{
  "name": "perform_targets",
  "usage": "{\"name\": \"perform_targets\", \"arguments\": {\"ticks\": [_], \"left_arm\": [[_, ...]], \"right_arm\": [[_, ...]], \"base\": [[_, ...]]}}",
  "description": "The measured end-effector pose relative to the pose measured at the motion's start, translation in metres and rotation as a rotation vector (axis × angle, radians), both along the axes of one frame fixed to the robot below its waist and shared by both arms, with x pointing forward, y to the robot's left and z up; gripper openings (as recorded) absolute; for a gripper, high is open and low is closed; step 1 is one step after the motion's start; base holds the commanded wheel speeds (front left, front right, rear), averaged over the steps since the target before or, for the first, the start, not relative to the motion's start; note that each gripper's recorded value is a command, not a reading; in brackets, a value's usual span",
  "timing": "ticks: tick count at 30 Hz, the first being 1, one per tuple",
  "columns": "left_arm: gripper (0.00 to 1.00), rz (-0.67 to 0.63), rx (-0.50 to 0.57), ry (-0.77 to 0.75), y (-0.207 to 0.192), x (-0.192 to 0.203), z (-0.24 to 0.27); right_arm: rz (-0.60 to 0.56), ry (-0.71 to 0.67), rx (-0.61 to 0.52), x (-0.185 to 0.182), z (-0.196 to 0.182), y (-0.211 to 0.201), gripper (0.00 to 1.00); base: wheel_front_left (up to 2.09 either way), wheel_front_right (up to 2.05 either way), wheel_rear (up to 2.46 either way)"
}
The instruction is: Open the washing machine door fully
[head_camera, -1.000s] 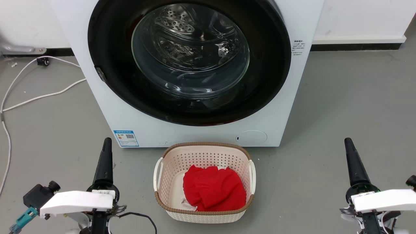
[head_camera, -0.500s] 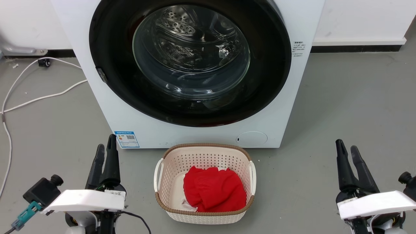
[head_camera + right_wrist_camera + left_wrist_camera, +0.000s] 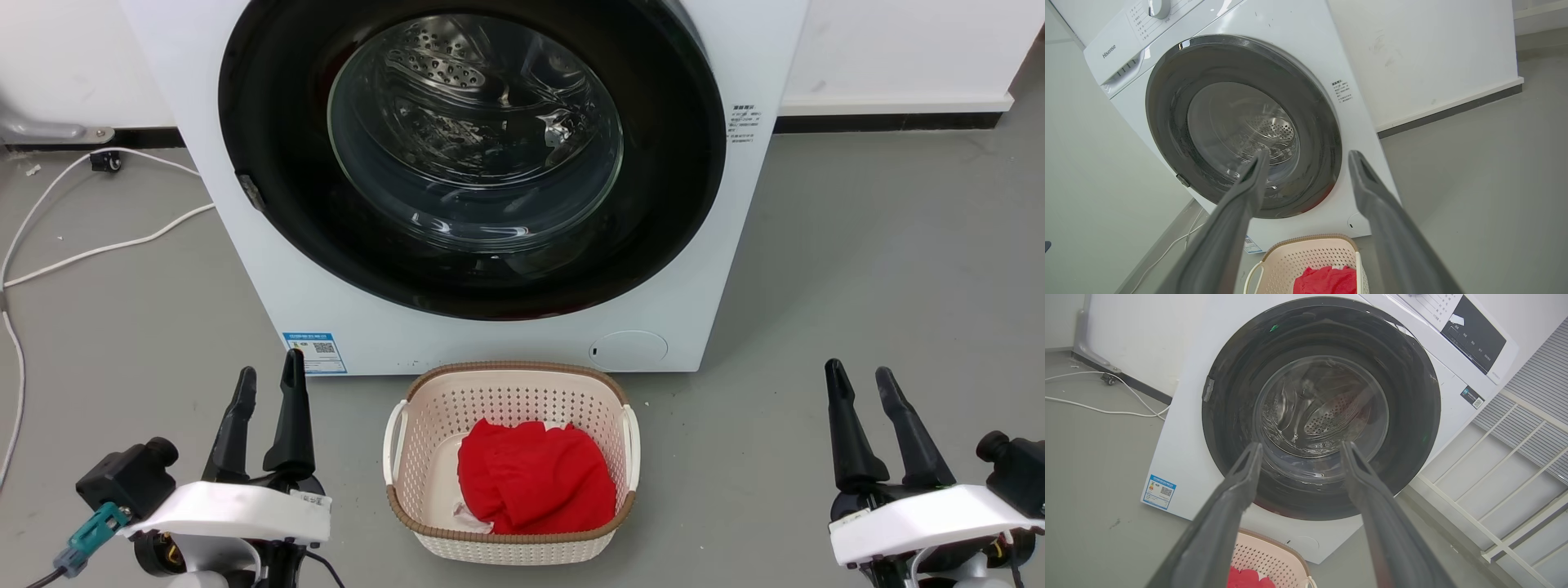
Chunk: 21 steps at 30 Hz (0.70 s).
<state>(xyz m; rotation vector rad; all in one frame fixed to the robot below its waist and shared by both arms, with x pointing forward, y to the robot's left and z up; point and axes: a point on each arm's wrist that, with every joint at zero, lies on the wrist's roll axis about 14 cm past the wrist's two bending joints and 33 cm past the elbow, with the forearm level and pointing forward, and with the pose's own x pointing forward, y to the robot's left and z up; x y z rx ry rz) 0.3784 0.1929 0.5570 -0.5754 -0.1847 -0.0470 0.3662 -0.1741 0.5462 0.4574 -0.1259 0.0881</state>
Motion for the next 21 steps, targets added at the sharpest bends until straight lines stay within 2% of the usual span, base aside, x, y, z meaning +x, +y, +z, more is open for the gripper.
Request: {"name": "perform_targets", "arguments": {"ticks": [21], "left_arm": [[1.00, 0.011, 0.281, -0.030, -0.0065, -0.0013, 0.0025]], "right_arm": [[-0.010, 0.008, -0.249, -0.0050, -0.0016, 0.0000, 1.00]], "base": [[0.00, 0.00, 0.00]]}}
